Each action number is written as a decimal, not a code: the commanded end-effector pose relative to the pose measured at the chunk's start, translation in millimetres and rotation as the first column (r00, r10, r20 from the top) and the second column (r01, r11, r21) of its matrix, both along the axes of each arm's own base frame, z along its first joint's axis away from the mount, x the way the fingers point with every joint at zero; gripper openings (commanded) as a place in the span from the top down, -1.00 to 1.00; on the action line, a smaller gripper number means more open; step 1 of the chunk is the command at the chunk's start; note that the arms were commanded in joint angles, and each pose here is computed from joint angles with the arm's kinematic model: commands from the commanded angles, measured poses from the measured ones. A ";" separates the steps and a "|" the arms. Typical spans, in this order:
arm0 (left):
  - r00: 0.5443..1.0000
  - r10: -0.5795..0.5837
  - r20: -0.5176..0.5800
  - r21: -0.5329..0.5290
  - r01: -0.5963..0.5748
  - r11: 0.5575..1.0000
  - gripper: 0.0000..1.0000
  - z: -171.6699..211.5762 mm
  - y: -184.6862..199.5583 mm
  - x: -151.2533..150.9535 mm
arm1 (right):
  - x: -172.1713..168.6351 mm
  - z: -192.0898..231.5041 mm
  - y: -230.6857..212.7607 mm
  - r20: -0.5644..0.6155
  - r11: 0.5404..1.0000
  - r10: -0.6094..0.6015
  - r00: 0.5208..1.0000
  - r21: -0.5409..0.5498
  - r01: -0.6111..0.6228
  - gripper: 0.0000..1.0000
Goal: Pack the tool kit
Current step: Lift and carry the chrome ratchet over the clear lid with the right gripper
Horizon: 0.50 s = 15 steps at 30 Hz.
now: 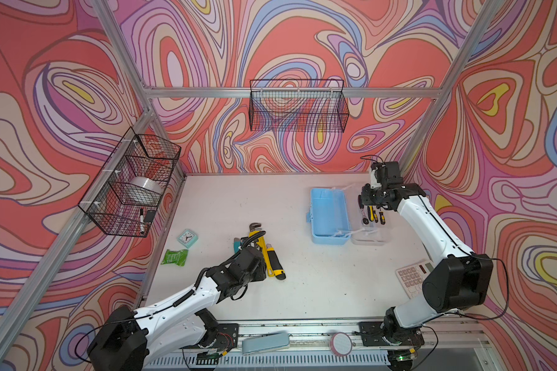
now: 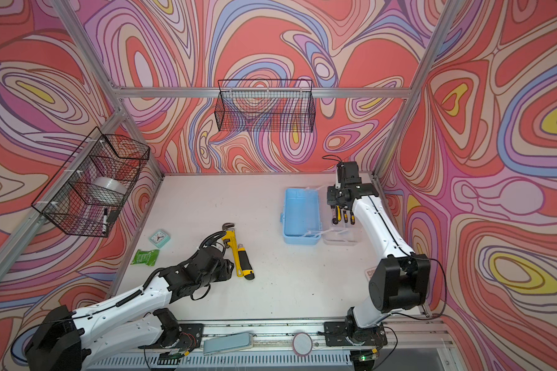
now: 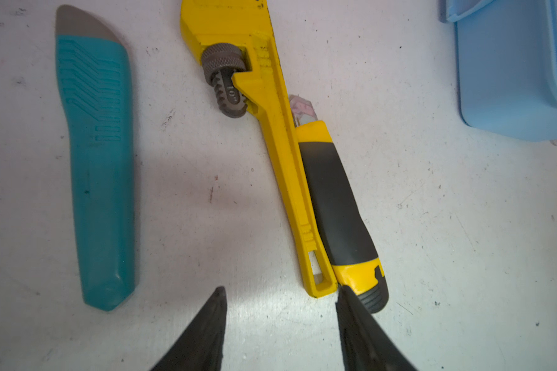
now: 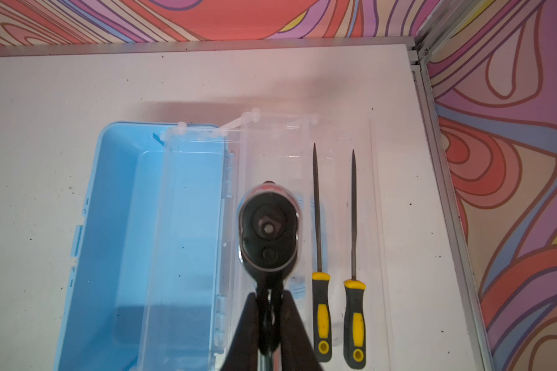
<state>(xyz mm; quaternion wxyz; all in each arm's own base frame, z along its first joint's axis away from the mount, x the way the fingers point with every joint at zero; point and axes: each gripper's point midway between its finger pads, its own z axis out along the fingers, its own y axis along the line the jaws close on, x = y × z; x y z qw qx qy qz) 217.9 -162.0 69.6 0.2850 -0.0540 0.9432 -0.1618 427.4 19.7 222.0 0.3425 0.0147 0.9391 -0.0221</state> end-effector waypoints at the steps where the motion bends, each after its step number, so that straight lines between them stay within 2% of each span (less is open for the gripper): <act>1: 1.000 -0.015 0.021 -0.018 0.015 1.000 -0.12 7.0 -6.7 4.4 | 12.1 2.4 -6.5 0.032 0.998 0.026 0.999 -0.050 -0.025 1.00; 7: 1.000 -0.016 0.019 -0.012 0.016 1.000 -0.13 4.5 -4.8 2.9 | 19.1 -20.1 -14.8 -0.014 0.994 0.022 1.000 -0.104 -0.024 1.00; 15: 1.000 -0.016 0.022 -0.011 0.016 1.000 -0.14 4.4 -3.8 2.2 | 28.9 -30.2 -21.2 -0.022 0.993 0.010 1.000 -0.115 -0.013 1.00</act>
